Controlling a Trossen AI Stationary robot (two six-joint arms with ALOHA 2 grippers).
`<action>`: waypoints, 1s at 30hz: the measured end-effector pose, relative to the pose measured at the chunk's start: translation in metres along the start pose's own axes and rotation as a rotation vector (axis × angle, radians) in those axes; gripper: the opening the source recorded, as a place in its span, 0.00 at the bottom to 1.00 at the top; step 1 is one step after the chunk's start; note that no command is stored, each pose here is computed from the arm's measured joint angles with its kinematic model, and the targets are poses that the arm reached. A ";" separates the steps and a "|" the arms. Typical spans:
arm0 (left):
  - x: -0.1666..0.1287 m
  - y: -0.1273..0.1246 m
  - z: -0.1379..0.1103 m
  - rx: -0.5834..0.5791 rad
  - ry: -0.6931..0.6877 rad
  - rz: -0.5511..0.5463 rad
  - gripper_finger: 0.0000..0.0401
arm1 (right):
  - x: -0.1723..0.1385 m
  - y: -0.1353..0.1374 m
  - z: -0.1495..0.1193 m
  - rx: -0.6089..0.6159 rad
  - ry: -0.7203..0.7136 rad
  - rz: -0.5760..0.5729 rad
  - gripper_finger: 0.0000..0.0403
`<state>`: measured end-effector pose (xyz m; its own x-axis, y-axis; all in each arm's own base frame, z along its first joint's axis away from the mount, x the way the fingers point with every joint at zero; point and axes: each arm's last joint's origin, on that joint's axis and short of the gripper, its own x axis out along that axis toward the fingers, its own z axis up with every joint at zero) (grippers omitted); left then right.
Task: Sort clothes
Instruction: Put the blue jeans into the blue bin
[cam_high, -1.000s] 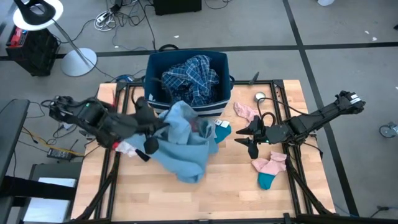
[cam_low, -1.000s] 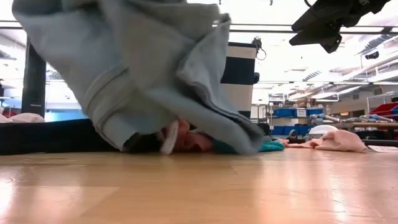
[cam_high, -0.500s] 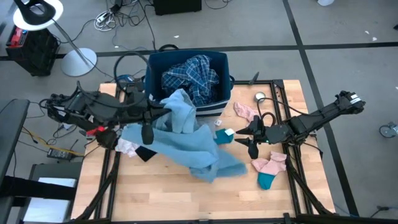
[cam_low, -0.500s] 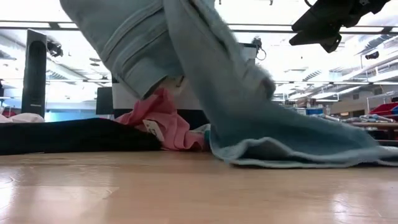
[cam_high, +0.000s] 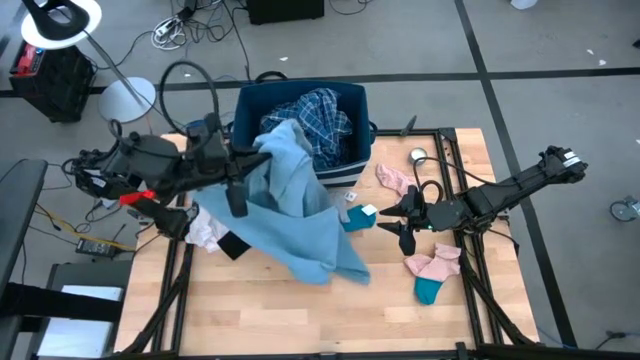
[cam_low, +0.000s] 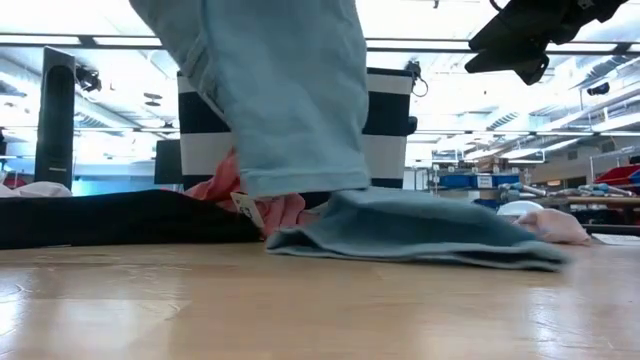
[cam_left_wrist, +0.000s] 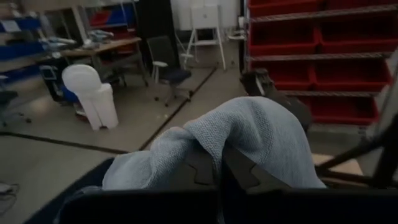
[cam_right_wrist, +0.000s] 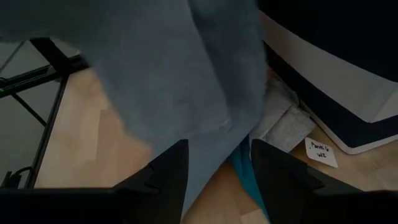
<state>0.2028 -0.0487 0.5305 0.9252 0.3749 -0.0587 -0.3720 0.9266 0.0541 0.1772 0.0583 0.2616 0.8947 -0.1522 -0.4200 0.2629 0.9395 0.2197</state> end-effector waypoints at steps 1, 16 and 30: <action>0.001 0.001 0.001 0.004 -0.012 0.008 0.00 | 0.000 0.000 0.000 0.000 0.000 0.000 0.44; 0.005 0.029 0.044 -0.039 -0.379 0.184 0.00 | 0.000 0.000 0.000 0.000 0.000 0.000 0.44; 0.012 0.069 0.067 -0.054 -0.681 0.393 0.00 | 0.000 0.000 0.000 -0.009 0.000 0.000 0.44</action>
<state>0.1935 0.0176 0.5999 0.5608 0.5914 0.5795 -0.6680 0.7367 -0.1054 0.1772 0.0582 0.2615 0.8946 -0.1524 -0.4200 0.2598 0.9422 0.2115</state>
